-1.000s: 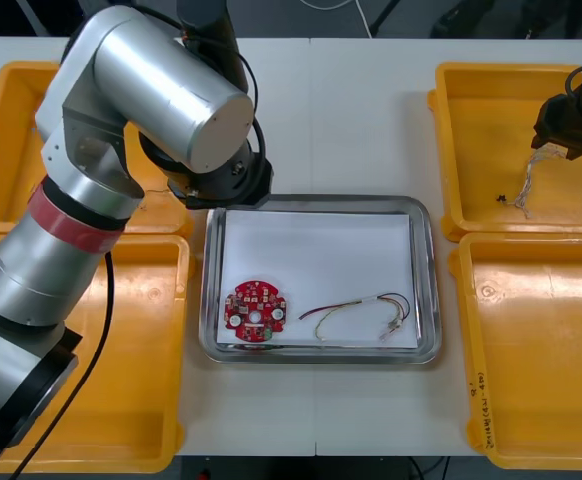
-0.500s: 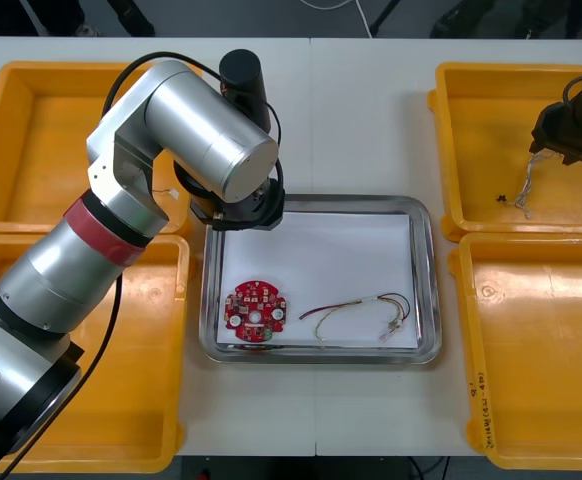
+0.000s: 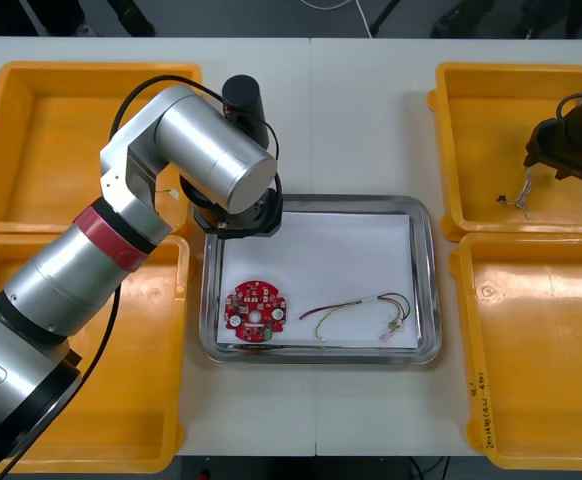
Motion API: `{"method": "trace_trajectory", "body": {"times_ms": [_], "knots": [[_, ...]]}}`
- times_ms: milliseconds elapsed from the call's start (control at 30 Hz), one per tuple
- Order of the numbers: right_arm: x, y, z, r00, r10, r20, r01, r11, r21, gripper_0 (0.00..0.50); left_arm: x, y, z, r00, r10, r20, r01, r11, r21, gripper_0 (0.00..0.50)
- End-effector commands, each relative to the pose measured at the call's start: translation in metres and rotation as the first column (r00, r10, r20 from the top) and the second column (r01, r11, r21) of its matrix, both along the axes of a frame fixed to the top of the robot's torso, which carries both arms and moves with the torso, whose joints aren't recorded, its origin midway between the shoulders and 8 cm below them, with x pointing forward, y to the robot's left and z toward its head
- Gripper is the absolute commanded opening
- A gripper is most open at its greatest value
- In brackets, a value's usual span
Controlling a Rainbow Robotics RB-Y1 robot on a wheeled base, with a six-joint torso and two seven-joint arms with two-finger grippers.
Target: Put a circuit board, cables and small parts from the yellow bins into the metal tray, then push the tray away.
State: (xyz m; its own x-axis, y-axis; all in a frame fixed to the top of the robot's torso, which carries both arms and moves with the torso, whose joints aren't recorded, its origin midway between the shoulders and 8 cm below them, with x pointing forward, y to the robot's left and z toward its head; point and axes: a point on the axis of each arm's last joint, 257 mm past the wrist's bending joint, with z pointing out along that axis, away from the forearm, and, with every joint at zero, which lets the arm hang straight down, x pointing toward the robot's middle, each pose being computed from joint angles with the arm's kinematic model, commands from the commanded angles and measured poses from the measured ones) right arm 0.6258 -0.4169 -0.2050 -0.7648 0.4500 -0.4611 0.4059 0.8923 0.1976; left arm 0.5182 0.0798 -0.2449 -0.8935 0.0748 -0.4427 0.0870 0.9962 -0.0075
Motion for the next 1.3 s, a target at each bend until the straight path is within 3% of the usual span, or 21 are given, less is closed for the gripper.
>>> {"method": "trace_trajectory", "body": {"times_ms": [33,300,333,367,400,467,800,1067,1167,1200,1233,1267,1300], "knots": [[0.024,0.011,0.043,0.996,0.013,0.093,-0.016,0.999,0.034,0.500,0.000,-0.001,-0.008,0.999,0.045,0.014,-0.044,0.998,-0.034,0.002],[0.022,0.021,0.032,0.997,0.020,0.076,-0.023,0.999,0.040,0.500,-0.002,-0.003,-0.011,0.999,0.046,0.015,-0.045,0.998,-0.038,0.023],[0.021,0.024,0.028,0.997,0.024,0.069,-0.027,0.999,0.041,0.500,-0.002,-0.003,-0.010,0.999,0.047,0.016,-0.046,0.998,-0.040,0.120],[0.020,0.023,0.024,0.998,0.025,0.064,-0.027,0.999,0.039,0.500,-0.002,-0.004,-0.009,0.999,0.048,0.017,-0.047,0.998,-0.043,0.271],[0.019,0.024,0.020,0.998,0.026,0.060,-0.028,0.999,0.038,0.500,-0.002,-0.005,-0.008,0.999,0.048,0.018,-0.048,0.998,-0.046,0.389],[0.016,0.023,0.015,0.998,0.031,0.050,-0.033,0.999,0.033,0.500,-0.003,-0.005,-0.007,0.998,0.053,0.021,-0.052,0.997,-0.051,0.500],[0.011,0.025,0.003,0.998,0.058,0.014,-0.057,0.998,-0.019,0.500,-0.010,-0.014,0.003,0.998,0.057,0.020,-0.055,0.995,-0.082,0.500],[0.004,0.017,-0.013,0.998,0.069,-0.014,-0.070,0.996,-0.052,0.500,-0.017,0.001,0.032,0.998,0.035,0.059,-0.032,0.999,-0.044,0.500],[0.003,0.015,-0.015,0.997,0.074,-0.013,-0.074,0.995,-0.061,0.500,-0.018,0.008,0.043,0.998,0.033,0.061,-0.029,0.998,-0.057,0.500],[0.003,0.015,-0.015,0.997,0.075,-0.013,-0.076,0.995,-0.063,0.463,-0.018,0.010,0.047,0.998,0.031,0.060,-0.028,0.998,-0.064,0.500],[0.003,0.015,-0.016,0.997,0.076,-0.014,-0.077,0.995,-0.064,0.366,-0.017,0.014,0.052,0.997,0.034,0.063,-0.029,0.997,-0.070,0.500],[0.004,0.016,-0.016,0.997,0.079,-0.013,-0.080,0.995,-0.065,0.303,-0.018,0.015,0.055,0.997,0.033,0.064,-0.028,0.997,-0.073,0.500],[0.003,0.015,-0.017,0.997,0.077,-0.013,-0.077,0.995,-0.060,0.132,-0.018,0.019,0.060,0.997,0.037,0.065,-0.032,0.996,-0.079,0.500]]}}
